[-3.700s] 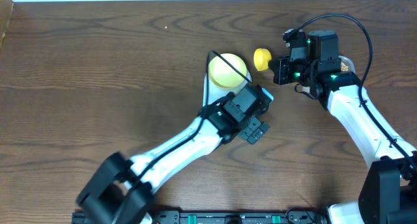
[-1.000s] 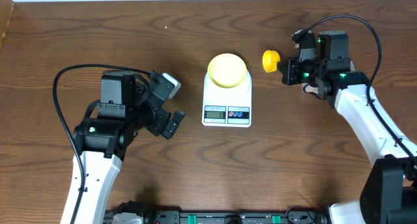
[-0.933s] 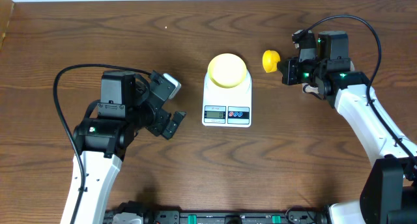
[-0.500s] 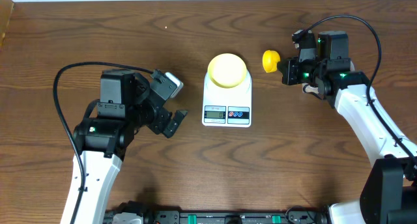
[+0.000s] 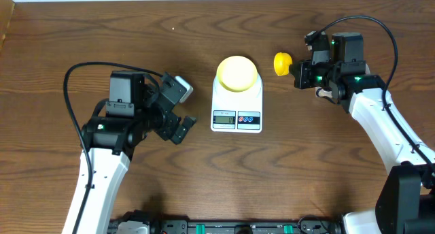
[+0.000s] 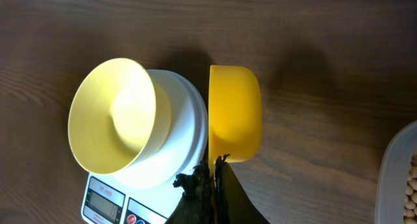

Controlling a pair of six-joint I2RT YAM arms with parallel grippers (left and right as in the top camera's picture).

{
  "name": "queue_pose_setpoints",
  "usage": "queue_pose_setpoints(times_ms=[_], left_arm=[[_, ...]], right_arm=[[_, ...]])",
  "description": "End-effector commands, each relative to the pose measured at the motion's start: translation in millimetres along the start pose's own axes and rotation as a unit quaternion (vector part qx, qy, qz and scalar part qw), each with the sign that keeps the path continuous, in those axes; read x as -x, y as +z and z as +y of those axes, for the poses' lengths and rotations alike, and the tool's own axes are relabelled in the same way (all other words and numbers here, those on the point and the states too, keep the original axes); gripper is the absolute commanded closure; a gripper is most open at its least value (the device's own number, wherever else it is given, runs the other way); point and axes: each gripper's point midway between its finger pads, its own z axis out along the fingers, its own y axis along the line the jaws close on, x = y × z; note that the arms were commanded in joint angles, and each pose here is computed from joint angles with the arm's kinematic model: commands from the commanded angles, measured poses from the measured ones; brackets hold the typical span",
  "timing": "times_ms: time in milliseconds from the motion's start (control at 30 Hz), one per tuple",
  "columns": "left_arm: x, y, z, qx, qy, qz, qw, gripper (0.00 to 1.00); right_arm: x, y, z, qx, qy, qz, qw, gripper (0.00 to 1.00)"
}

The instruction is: Scoop item into bowl and weigh 50g on scale

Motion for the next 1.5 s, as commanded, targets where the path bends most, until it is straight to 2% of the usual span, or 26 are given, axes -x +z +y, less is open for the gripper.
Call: queue_pose_setpoints(times_ms=[0,1467], left_arm=[[5.3,-11.5,-15.9,-0.035,0.026,-0.031,0.999,0.01],[2.6,-12.9,-3.8,-0.03,0.028,-0.037,0.998,0.01]], right_arm=[[7.3,-3.0,-1.8,-0.002,-0.004,-0.009,1.0,0.99],[3.7,-3.2,-2.0,-0.003,-0.001,-0.001,1.0,0.99]])
